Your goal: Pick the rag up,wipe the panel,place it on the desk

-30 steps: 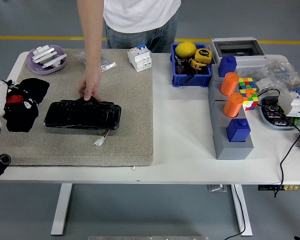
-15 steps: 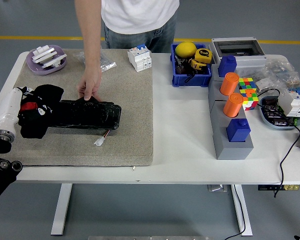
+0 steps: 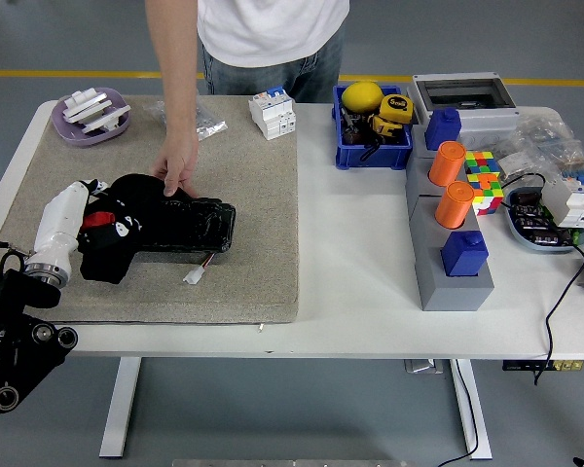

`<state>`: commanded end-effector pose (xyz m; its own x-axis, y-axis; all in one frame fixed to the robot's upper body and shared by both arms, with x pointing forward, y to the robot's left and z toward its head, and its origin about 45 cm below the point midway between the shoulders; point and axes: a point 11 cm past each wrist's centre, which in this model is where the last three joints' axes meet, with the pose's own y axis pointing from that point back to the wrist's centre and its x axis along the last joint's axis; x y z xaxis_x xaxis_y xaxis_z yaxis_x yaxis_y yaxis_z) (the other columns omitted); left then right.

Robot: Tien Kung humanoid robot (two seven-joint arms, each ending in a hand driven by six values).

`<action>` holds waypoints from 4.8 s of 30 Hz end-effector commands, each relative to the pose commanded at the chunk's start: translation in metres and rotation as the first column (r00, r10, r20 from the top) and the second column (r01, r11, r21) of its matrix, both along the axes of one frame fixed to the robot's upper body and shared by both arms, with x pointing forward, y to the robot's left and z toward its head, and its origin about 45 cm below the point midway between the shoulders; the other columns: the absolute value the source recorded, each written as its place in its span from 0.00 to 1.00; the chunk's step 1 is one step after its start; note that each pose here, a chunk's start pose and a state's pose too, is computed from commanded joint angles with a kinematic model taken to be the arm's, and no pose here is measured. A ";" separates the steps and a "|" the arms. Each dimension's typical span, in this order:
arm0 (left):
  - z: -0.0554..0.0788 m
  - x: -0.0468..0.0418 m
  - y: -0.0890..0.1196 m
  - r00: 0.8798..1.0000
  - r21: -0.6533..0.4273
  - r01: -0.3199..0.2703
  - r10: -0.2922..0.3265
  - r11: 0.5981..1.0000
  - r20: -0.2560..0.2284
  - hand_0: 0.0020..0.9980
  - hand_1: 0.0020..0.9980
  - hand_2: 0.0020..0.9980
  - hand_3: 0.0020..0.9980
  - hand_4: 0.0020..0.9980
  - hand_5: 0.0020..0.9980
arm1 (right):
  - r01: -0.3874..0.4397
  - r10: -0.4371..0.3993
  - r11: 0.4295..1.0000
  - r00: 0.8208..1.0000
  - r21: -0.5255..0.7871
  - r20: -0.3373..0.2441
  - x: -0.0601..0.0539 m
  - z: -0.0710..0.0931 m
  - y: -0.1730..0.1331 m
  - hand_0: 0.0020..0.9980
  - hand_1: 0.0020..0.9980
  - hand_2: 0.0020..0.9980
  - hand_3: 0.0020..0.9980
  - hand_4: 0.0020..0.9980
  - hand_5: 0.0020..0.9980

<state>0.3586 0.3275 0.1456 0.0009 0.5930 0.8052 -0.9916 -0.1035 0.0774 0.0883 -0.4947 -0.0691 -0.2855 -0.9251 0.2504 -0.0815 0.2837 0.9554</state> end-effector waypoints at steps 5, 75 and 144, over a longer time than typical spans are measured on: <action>-0.004 -0.0026 -0.027 0.998 -0.013 0.064 -0.064 0.998 -0.006 0.26 0.17 0.47 0.43 0.15 0.00 | 0.001 -0.001 1.000 1.000 -0.001 -0.003 -0.001 0.000 -0.001 0.70 0.64 0.69 0.64 1.00 0.57; 0.006 0.0064 0.051 0.987 0.103 -0.160 0.158 0.982 0.019 0.27 0.17 0.46 0.43 0.12 0.00 | 0.003 -0.003 1.000 1.000 -0.005 -0.004 -0.001 0.002 -0.005 0.71 0.63 0.69 0.64 1.00 0.56; -0.008 0.0042 -0.026 1.000 0.074 -0.006 0.008 0.997 -0.015 0.28 0.19 0.46 0.43 0.12 0.00 | -0.002 0.002 1.000 1.000 -0.009 -0.012 0.000 0.003 -0.006 0.71 0.63 0.69 0.64 1.00 0.57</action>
<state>0.3628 0.3014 0.1377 0.0097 0.5316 0.8470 -0.9896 -0.1164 0.0844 0.0878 -0.5012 -0.0657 -0.2806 -0.9233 0.2622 -0.0706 0.2923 0.9537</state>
